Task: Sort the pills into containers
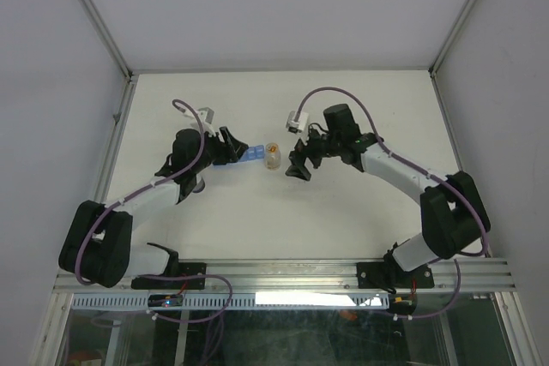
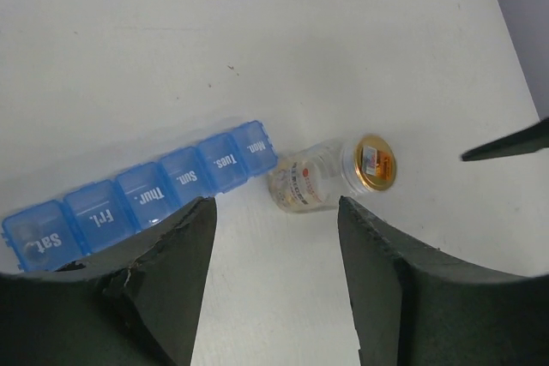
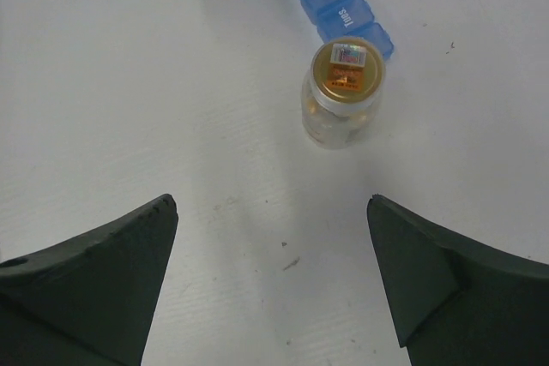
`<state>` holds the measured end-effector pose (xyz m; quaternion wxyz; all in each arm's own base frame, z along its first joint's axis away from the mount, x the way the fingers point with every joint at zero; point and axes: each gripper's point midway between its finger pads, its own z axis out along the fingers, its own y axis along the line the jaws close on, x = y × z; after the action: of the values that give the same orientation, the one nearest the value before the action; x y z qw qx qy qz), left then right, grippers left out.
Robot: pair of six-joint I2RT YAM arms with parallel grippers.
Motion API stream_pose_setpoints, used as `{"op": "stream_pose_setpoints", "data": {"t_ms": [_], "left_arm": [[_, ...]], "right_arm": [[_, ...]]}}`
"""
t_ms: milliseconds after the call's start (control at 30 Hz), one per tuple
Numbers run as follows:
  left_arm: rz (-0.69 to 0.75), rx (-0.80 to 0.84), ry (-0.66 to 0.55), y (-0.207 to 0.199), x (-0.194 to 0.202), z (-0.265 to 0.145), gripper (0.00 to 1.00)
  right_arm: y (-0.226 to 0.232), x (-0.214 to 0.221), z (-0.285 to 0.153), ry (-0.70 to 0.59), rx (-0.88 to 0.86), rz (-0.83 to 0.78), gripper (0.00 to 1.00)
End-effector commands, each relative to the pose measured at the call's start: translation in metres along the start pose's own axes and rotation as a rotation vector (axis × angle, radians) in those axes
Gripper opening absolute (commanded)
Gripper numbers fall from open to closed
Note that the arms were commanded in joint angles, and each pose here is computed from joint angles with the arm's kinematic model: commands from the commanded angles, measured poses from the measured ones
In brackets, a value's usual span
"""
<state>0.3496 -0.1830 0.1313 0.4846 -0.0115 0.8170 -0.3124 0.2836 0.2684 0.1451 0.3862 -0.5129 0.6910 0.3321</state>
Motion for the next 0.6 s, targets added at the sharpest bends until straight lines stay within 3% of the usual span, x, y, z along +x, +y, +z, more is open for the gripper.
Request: {"op": "stream_pose_setpoints", "data": {"t_ms": [0,100,200,333,567], "left_arm": [[0.025,0.17,-0.069,-0.035,-0.016,-0.019,0.64],[0.061,0.187,-0.127,-0.04,-0.025,-0.035,0.77],[0.069,0.176,-0.221,-0.041,-0.038,-0.055,0.98],[0.09,0.237,-0.297,-0.049,-0.037,-0.076,0.99],[0.077,0.26,-0.289,-0.05,-0.028,-0.082,0.99]], "right_arm": [[-0.034,-0.027,0.031,0.038,0.194,-0.006,0.96],[-0.051,-0.037,0.042,0.057,0.256,0.02,0.96],[-0.055,-0.043,0.052,0.061,0.252,0.018,0.96],[-0.054,-0.032,0.069,0.103,0.241,0.04,0.96],[-0.054,-0.016,0.094,0.167,0.22,0.079,0.89]]}}
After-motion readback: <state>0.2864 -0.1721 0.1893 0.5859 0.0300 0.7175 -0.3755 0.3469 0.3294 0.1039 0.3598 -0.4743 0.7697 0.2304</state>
